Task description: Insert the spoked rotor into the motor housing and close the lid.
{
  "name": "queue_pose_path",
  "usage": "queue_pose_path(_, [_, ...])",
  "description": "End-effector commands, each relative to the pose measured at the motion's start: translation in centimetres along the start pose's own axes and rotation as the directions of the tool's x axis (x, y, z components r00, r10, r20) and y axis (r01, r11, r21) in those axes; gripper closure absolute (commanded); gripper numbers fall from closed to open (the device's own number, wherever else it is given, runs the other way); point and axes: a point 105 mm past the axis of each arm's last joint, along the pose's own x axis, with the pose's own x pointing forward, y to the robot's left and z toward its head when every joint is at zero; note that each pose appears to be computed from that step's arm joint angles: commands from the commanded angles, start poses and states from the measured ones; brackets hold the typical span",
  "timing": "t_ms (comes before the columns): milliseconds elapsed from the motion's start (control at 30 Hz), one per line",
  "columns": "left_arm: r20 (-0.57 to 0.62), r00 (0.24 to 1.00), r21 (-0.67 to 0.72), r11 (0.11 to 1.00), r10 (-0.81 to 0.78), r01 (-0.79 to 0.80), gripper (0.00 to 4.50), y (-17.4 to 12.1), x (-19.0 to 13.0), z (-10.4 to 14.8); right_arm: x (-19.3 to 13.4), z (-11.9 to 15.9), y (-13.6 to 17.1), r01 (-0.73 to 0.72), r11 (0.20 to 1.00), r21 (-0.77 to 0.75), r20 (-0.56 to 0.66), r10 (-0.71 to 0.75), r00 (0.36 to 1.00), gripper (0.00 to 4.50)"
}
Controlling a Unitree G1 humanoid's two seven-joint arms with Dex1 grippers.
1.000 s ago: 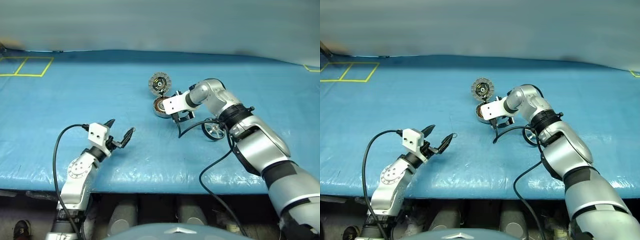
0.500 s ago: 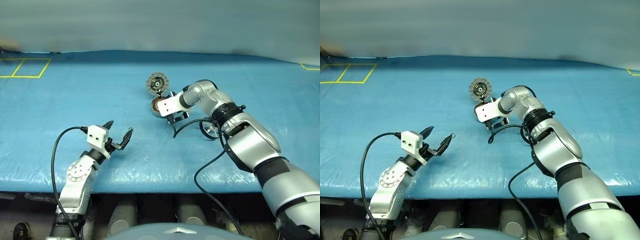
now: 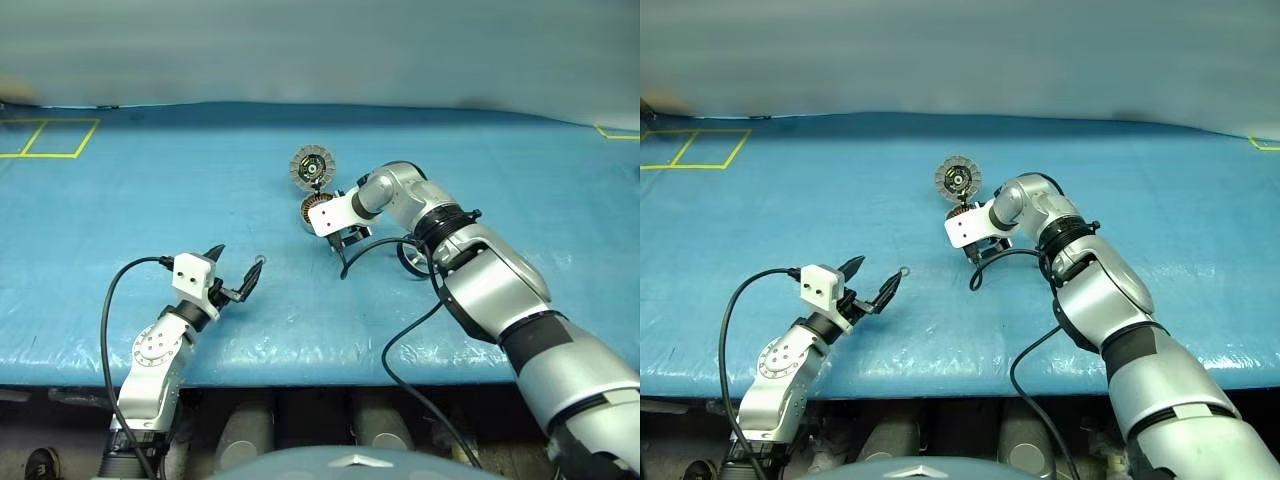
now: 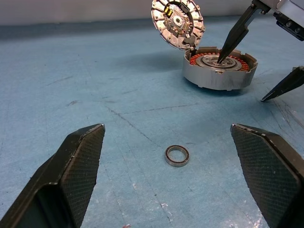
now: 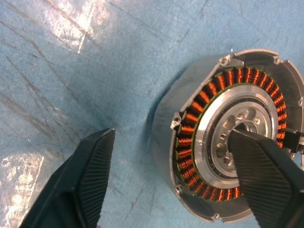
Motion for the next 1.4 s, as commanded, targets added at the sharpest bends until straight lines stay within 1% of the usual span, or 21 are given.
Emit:
queue_pose_path(33, [0.040,0.999,0.036,0.999,0.004,-0.006,0.00,0.2,0.0,1.3,0.3,0.1,0.2,-0.005,1.000,0.022,0.008,0.004,1.000,1.60])
queue_pose_path(67, [0.039,0.999,0.037,0.999,0.006,-0.008,0.00,0.2,-0.1,1.3,0.3,0.1,0.2,-0.005,1.000,0.025,0.013,0.005,1.000,1.60])
queue_pose_path(100, [0.037,0.999,0.037,0.999,0.008,-0.009,0.00,0.2,-0.1,1.3,0.3,0.1,0.2,-0.006,1.000,0.027,0.019,0.006,1.000,2.11])
queue_pose_path(167, [0.034,0.999,0.037,0.999,0.008,-0.010,0.00,0.2,-0.1,1.2,0.1,0.2,0.1,0.013,1.000,0.029,0.033,-0.014,0.999,2.44])
queue_pose_path(233, [0.033,0.999,0.036,0.999,0.009,-0.010,0.00,0.2,-0.1,1.2,-0.1,0.3,-0.1,0.037,0.999,0.030,0.060,-0.038,0.997,2.44])
queue_pose_path(367, [0.031,0.999,0.035,0.999,0.012,-0.013,0.00,0.3,0.0,1.2,-0.6,1.6,0.3,0.087,0.995,0.038,0.164,-0.092,0.982,2.44])
queue_pose_path(467, [0.024,1.000,0.039,0.999,0.011,-0.011,0.00,0.3,0.2,1.0,-0.7,2.8,2.1,0.102,0.993,0.063,0.240,-0.114,0.964,2.44])
queue_pose_path(633, [0.021,1.000,0.054,0.998,0.022,-0.023,0.00,0.5,0.7,1.0,-1.5,4.1,6.0,0.130,0.978,0.161,0.297,-0.174,0.939,2.44])
queue_pose_path(767, [0.014,1.000,0.053,0.998,0.020,-0.021,0.00,0.5,0.9,0.8,-2.0,4.7,8.7,0.120,0.971,0.208,0.291,-0.178,0.940,2.44])
queue_pose_path(867, [0.009,1.000,0.054,0.998,0.011,-0.012,0.00,0.3,1.1,0.7,-2.2,5.5,9.9,0.101,0.958,0.269,0.309,-0.185,0.933,2.44])
queue_pose_path(1000, [0.016,1.000,0.057,0.998,0.012,-0.013,0.00,0.4,1.2,0.8,-2.0,6.2,11.2,0.074,0.942,0.327,0.304,-0.179,0.936,2.44])
queue_pose_path(1167, [0.015,1.000,0.057,0.998,0.014,-0.015,0.00,0.4,1.2,0.8,-1.5,6.9,11.7,0.050,0.913,0.404,0.300,-0.185,0.936,2.44])
queue_pose_path(1267, [0.016,1.000,0.058,0.998,0.021,-0.022,0.00,0.5,1.0,0.8,-1.7,8.1,12.0,0.036,0.903,0.428,0.327,-0.192,0.925,2.44])
queue_pose_path(1400, [0.014,0.999,0.062,0.997,0.034,-0.035,0.00,0.8,0.8,0.7,-1.7,8.8,12.0,0.040,0.902,0.431,0.326,-0.197,0.925,2.44])
